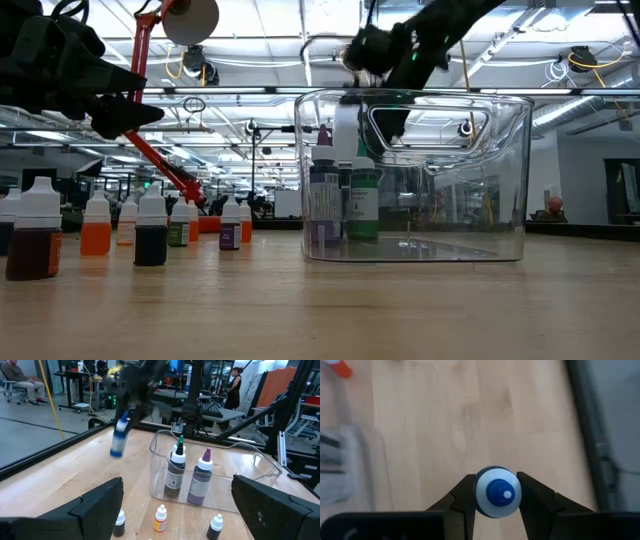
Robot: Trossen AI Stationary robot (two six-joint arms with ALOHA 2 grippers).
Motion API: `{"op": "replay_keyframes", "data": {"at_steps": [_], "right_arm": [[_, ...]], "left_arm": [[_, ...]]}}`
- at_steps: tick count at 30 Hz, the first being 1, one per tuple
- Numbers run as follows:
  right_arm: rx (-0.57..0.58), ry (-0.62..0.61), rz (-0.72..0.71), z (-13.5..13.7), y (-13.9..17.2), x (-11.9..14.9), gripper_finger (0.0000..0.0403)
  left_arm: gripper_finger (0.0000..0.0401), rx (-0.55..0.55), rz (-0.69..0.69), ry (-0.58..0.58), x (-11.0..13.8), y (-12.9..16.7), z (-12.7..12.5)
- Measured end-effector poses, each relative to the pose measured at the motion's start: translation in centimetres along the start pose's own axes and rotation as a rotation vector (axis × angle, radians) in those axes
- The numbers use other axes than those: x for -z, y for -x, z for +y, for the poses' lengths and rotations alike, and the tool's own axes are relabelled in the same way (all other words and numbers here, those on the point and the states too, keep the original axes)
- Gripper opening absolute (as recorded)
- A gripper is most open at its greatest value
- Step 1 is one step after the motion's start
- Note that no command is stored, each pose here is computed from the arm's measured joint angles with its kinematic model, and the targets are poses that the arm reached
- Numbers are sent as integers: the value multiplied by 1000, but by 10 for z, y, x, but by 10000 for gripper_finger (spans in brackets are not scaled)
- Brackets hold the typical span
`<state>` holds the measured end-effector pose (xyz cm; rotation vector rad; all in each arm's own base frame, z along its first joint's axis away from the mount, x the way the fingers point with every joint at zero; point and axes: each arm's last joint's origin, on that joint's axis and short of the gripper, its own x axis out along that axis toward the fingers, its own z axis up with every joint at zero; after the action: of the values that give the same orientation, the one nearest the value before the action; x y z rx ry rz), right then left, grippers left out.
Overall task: Pick & Place food coloring
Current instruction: Put the blue food coloring bottle into the transparent container
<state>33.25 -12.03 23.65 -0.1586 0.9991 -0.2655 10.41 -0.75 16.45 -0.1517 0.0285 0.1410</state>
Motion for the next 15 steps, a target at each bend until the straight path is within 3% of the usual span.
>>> {"op": "replay_keyframes", "data": {"at_steps": [3, 8, 11, 15], "right_arm": [[59, 25, -35, 12, 42, -4, 103], [-8, -37, -148, 41, 111, -2, 103], [-69, -44, -178, 62, 131, 2, 103], [-131, -19, -162, 88, 130, 8, 103]], "left_arm": [[365, 0, 0, 0, 0, 0, 0], [365, 0, 0, 0, 0, 0, 0], [365, 0, 0, 0, 0, 0, 0], [365, 0, 0, 0, 0, 0, 0]]}}
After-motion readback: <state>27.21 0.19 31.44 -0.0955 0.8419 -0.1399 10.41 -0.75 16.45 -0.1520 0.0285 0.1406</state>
